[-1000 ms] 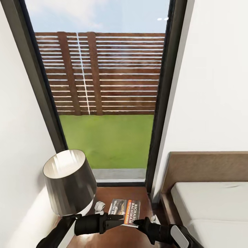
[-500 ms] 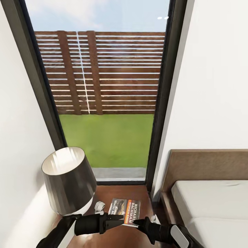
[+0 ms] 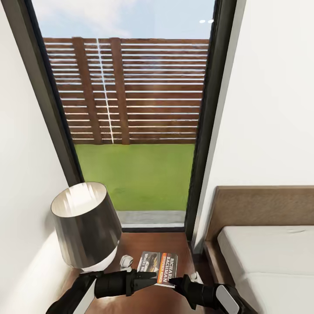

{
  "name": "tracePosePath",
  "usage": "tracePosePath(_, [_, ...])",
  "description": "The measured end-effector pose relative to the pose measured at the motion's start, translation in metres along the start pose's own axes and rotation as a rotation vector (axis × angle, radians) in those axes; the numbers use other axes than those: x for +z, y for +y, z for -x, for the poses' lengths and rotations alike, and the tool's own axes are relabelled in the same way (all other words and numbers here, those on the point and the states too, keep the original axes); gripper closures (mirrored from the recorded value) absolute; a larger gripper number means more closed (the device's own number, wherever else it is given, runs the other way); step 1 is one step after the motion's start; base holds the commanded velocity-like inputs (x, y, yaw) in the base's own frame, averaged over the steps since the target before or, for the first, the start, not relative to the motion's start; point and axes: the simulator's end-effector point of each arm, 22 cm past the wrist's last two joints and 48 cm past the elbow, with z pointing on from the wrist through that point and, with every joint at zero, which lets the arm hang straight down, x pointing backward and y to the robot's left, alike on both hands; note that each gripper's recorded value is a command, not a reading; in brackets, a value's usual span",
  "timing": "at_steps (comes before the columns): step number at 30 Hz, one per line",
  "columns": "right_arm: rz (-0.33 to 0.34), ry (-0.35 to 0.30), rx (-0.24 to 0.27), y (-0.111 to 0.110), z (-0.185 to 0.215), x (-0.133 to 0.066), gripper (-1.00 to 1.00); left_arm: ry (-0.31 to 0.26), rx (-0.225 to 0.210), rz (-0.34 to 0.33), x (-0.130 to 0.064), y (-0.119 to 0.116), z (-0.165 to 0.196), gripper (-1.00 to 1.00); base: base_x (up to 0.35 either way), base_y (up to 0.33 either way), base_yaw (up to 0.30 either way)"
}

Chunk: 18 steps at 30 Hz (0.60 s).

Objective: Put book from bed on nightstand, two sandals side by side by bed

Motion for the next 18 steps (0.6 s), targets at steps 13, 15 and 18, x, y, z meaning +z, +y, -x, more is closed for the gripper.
tracePosePath(13, [0.000, 0.000, 0.000, -0.020, 0.001, 0.012, 1.00, -0.001, -0.022, 0.009, -0.003, 0.025, -0.019, -1.00, 0.000, 0.000, 0.000])
tracePosePath(15, [0.000, 0.000, -0.001, -0.023, 0.001, 0.014, 1.00, -0.001, -0.022, 0.009, -0.004, 0.028, -0.021, -1.00, 0.000, 0.000, 0.000])
tracePosePath(18, [0.000, 0.000, -0.001, -0.028, 0.001, 0.017, 1.00, 0.000, -0.022, 0.009, -0.004, 0.032, -0.024, -1.00, 0.000, 0.000, 0.000])
